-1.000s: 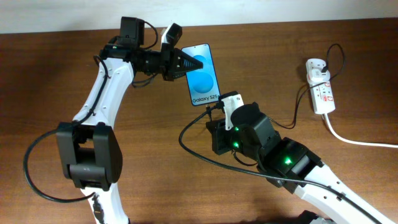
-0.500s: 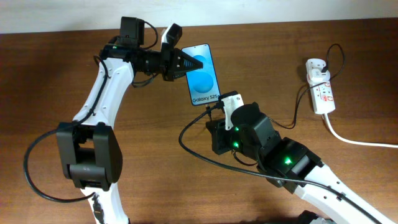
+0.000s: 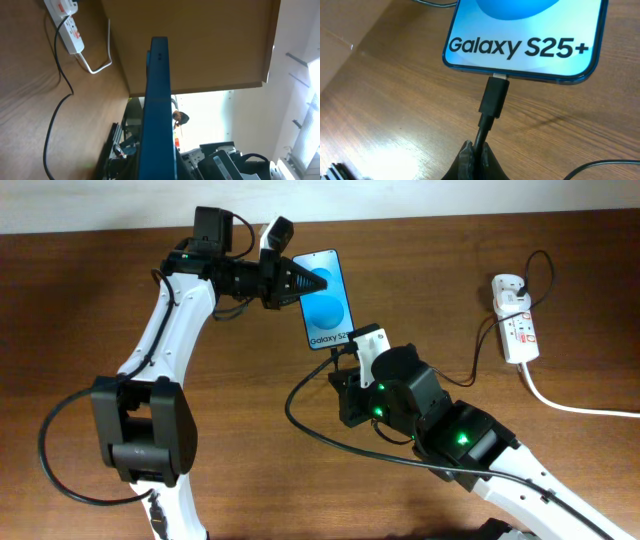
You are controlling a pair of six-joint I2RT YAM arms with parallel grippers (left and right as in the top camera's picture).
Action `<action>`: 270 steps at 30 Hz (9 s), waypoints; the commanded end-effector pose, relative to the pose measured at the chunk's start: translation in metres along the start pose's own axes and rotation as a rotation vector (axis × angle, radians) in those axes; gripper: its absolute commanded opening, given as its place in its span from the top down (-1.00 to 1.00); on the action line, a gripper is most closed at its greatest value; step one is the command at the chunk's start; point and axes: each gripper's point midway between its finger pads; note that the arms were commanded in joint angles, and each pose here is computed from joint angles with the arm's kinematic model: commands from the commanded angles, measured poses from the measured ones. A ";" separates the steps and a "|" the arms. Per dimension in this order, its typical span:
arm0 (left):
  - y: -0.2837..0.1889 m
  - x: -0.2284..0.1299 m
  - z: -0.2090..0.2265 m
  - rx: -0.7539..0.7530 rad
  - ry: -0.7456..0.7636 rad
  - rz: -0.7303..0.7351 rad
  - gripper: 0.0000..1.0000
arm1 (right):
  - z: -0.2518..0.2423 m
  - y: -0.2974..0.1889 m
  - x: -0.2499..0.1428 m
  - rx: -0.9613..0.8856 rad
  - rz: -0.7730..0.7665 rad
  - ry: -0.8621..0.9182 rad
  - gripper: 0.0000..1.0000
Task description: Plug charger to phone and switch on socket
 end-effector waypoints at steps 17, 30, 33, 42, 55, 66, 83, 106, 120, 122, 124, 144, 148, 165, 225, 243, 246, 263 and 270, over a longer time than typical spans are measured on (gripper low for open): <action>0.015 0.002 0.001 0.046 0.152 0.004 1.00 | 0.001 -0.049 0.028 -0.029 -0.045 -0.066 -0.34; 0.015 0.002 0.001 0.046 0.151 0.004 1.00 | -0.019 0.014 -0.025 -0.113 0.205 0.002 0.28; 0.015 0.002 0.001 0.046 0.152 0.004 1.00 | -0.019 0.012 -0.023 -0.114 0.198 0.001 0.28; 0.015 0.002 0.001 0.046 0.152 0.004 1.00 | -0.031 0.006 -0.010 -0.189 0.160 -0.007 0.44; 0.016 -0.001 -0.001 0.029 0.164 0.016 1.00 | -0.029 0.010 0.031 -0.189 -0.008 -0.018 0.92; 0.018 -0.020 0.003 0.007 0.183 0.047 1.00 | -0.022 -0.001 0.081 -0.184 -0.179 -0.077 0.92; 0.032 -0.002 0.039 0.264 -0.080 -0.053 1.00 | -0.020 -0.126 0.062 -0.191 -0.205 -0.029 -0.54; 0.051 0.042 0.191 0.713 -0.035 -0.080 1.00 | -0.094 -0.208 0.028 -0.638 -0.231 0.083 -0.82; 0.060 0.015 0.261 0.625 -0.084 0.094 0.80 | -0.086 -0.165 0.022 -0.582 -0.130 0.144 -0.84; 0.060 0.013 0.270 0.628 -0.101 0.101 0.76 | -0.087 -0.165 0.020 -0.584 -0.124 0.142 -0.85; 0.060 0.011 0.280 0.632 -0.121 0.108 0.70 | -0.087 -0.165 0.018 -0.587 -0.112 0.139 -0.85; 0.016 0.000 0.340 1.118 -0.347 -0.033 -0.07 | -0.090 -0.156 0.009 -0.607 -0.050 0.124 -0.87; 0.011 -0.003 0.342 1.151 -0.361 -0.037 -0.11 | -0.091 -0.148 0.006 -0.615 -0.018 0.116 -0.87; -0.002 -0.011 0.348 1.274 -0.425 -0.080 -0.99 | -0.094 -0.137 -0.006 -0.641 0.011 0.259 -0.97; -0.246 -0.217 0.022 1.320 0.041 -1.373 -0.98 | -0.472 -0.054 -0.099 -0.770 0.282 1.235 0.91; -0.263 -0.265 -0.024 1.181 0.158 -1.621 -0.98 | -0.491 -0.020 -0.128 -0.750 0.304 1.246 0.91; -0.263 -0.265 -0.024 1.181 0.159 -1.621 -0.98 | -0.491 -0.018 -0.127 -0.743 0.300 1.247 0.92; -0.262 -0.270 -0.028 1.163 0.178 -1.638 -0.98 | -0.474 -0.042 -0.131 -0.818 0.427 1.222 0.92; -0.268 -0.312 -0.052 1.072 0.263 -1.813 -0.98 | -0.432 -0.173 -0.034 -0.937 0.159 1.151 0.92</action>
Point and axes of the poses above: each gripper's point midway between its finger pads, its own y axis out along the fingers, its own z axis along the line the jaws close on, x = y × z, and after that the axes turned 13 degrees about -y, right-handed
